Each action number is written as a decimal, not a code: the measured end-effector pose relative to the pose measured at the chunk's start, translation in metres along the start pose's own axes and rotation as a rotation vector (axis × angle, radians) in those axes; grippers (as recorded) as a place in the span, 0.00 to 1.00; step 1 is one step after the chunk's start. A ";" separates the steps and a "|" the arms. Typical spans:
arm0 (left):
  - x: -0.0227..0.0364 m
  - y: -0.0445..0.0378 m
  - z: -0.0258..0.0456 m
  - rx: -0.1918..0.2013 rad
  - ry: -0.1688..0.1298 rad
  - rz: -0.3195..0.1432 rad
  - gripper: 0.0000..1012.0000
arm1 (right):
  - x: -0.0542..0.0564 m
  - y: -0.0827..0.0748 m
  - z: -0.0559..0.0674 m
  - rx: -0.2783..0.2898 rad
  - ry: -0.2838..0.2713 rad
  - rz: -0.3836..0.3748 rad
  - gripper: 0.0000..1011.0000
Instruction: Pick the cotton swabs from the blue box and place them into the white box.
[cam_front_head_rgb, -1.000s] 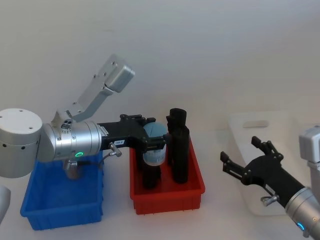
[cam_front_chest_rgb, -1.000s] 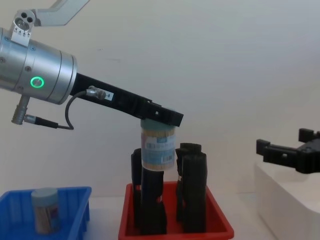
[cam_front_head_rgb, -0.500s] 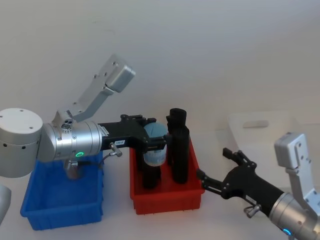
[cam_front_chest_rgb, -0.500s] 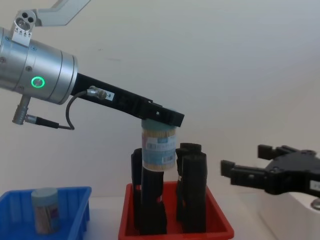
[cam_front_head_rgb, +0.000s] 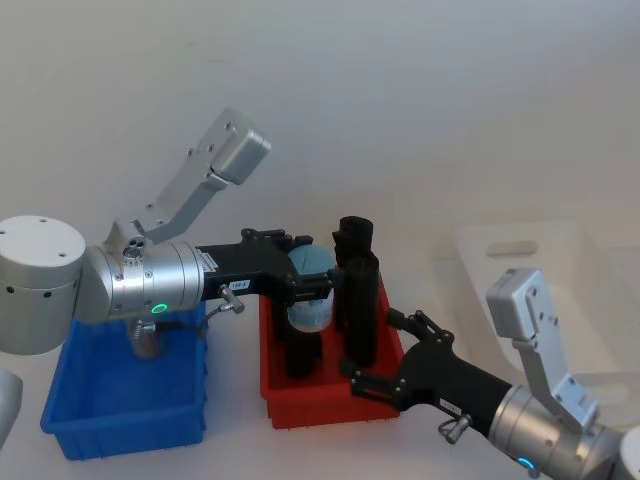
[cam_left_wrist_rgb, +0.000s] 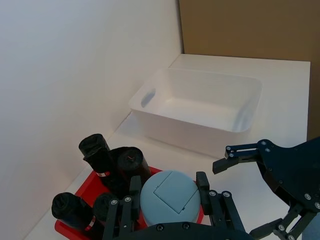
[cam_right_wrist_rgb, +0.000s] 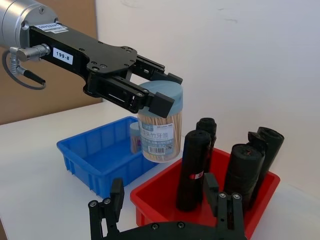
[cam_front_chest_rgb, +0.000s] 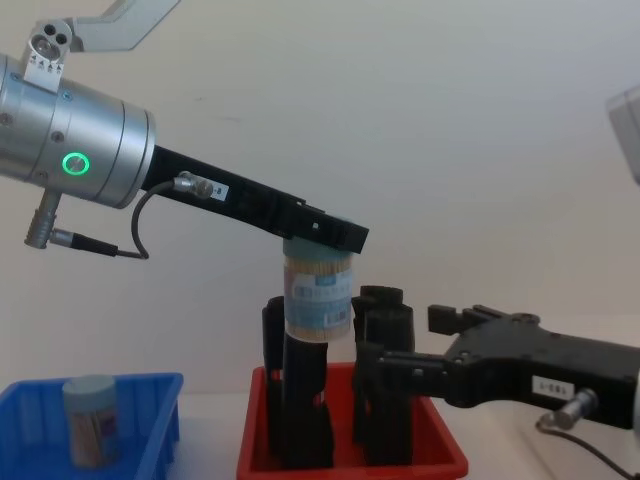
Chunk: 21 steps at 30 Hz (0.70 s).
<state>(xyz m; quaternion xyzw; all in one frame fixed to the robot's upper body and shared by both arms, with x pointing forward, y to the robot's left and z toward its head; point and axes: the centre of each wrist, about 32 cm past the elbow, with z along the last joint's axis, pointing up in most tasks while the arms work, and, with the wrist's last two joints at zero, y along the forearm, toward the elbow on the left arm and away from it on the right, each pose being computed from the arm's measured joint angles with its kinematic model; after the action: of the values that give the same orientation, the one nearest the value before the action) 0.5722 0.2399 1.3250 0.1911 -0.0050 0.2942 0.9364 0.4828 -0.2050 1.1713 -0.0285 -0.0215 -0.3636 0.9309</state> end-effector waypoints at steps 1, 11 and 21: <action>0.0000 0.0000 0.0000 0.000 0.000 0.000 0.66 | 0.000 0.001 0.000 0.000 -0.001 0.003 0.99; 0.0000 0.0000 0.0000 0.000 0.000 0.000 0.66 | 0.006 0.019 0.002 0.010 -0.015 0.024 0.99; 0.0000 0.0000 0.0000 0.000 0.000 0.000 0.66 | 0.015 0.031 0.003 0.026 -0.025 0.048 0.99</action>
<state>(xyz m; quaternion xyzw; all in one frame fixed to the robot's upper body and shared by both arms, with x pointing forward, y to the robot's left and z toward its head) 0.5722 0.2399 1.3250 0.1910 -0.0051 0.2942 0.9365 0.5150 -0.1923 1.1739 -0.0213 -0.0372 -0.3403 0.9393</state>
